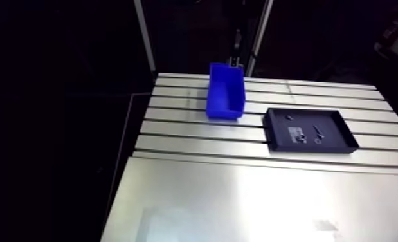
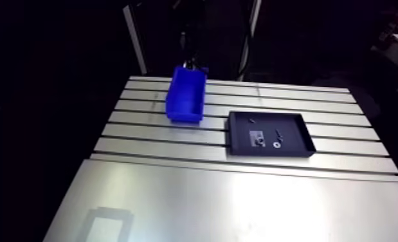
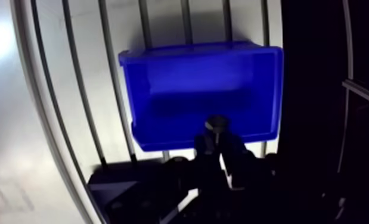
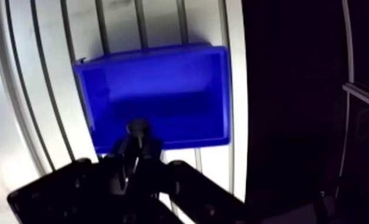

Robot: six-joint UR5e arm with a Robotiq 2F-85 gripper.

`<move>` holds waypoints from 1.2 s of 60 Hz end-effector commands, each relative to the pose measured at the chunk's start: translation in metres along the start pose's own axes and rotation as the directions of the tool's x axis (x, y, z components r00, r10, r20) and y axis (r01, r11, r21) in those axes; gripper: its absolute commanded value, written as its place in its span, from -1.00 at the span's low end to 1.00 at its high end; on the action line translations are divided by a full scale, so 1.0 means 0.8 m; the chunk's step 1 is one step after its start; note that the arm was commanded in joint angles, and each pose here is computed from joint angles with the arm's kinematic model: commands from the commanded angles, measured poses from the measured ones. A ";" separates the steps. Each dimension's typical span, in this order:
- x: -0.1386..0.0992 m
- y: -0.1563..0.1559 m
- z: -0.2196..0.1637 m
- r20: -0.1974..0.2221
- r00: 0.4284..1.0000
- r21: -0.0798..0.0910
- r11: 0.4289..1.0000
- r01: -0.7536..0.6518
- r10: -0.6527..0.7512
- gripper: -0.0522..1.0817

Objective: Pick up the M10 bolt from the tray and put it into the blue bin.

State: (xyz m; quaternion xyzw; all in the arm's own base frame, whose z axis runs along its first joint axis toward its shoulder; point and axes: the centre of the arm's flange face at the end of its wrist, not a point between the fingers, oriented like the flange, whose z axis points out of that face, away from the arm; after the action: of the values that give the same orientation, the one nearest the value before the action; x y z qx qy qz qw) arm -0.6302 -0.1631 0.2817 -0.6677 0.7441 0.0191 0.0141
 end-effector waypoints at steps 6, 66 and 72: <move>0.016 0.004 0.024 0.000 1.000 0.003 1.000 -0.005 0.005 0.89; 0.024 0.012 0.107 0.017 1.000 0.068 0.998 -0.008 0.007 0.87; 0.023 0.011 0.110 0.024 1.000 0.072 0.997 -0.009 0.007 0.87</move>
State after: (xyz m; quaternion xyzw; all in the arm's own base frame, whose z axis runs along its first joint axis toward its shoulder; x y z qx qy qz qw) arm -0.6428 -0.1761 0.2007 -0.6636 0.7470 0.0009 0.0403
